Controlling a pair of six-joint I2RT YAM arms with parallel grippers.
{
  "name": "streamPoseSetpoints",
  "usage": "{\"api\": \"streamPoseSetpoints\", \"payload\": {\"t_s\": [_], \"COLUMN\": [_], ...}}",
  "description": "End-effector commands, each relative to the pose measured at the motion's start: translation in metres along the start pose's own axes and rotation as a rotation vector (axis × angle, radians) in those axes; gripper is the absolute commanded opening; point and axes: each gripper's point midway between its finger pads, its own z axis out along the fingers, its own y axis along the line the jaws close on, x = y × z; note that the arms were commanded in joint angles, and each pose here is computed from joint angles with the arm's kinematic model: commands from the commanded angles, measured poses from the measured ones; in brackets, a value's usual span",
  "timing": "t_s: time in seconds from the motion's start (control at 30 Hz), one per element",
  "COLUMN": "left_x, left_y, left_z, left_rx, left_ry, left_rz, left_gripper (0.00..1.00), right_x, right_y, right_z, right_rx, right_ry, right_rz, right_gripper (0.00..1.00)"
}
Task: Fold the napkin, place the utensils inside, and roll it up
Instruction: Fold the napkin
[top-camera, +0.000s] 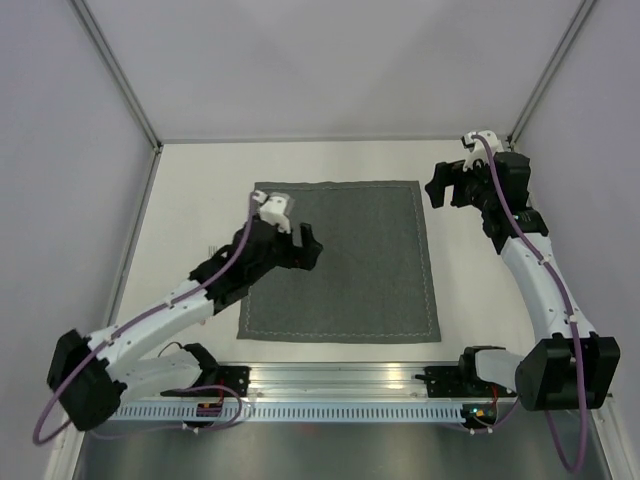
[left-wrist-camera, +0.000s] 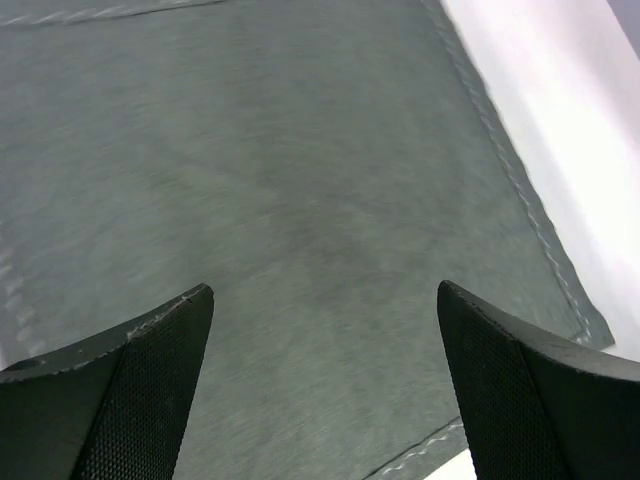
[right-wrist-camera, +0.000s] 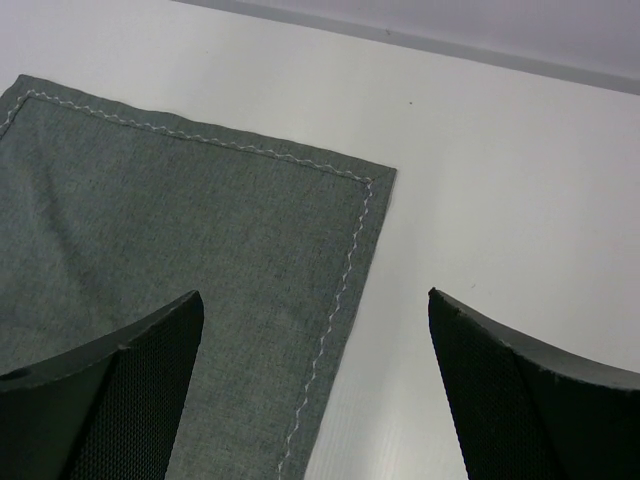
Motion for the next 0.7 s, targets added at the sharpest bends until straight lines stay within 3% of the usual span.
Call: {"api": "streamPoseSetpoints", "payload": {"t_s": [0.0, 0.17, 0.4, 0.67], "left_x": [-0.008, 0.049, 0.113, 0.156], "left_y": [-0.063, -0.148, -0.251, -0.305], "left_z": [0.018, 0.064, 0.084, 0.080], "left_rx": [0.057, 0.183, 0.385, 0.501], "left_ry": [-0.046, 0.036, 0.023, 0.049], "left_rz": [0.185, 0.345, 0.455, 0.500], "left_gripper": [0.95, 0.91, 0.82, 0.71], "right_x": [-0.015, -0.020, -0.029, -0.019], "right_y": [-0.002, -0.005, 0.000, -0.004], "right_z": [-0.005, -0.003, -0.001, 0.004], "right_rx": [0.011, 0.023, 0.003, 0.023], "right_ry": [0.013, 0.041, 0.035, 0.051], "right_rz": [0.004, 0.034, 0.070, 0.097], "right_gripper": [0.98, 0.98, 0.98, 0.98]}}
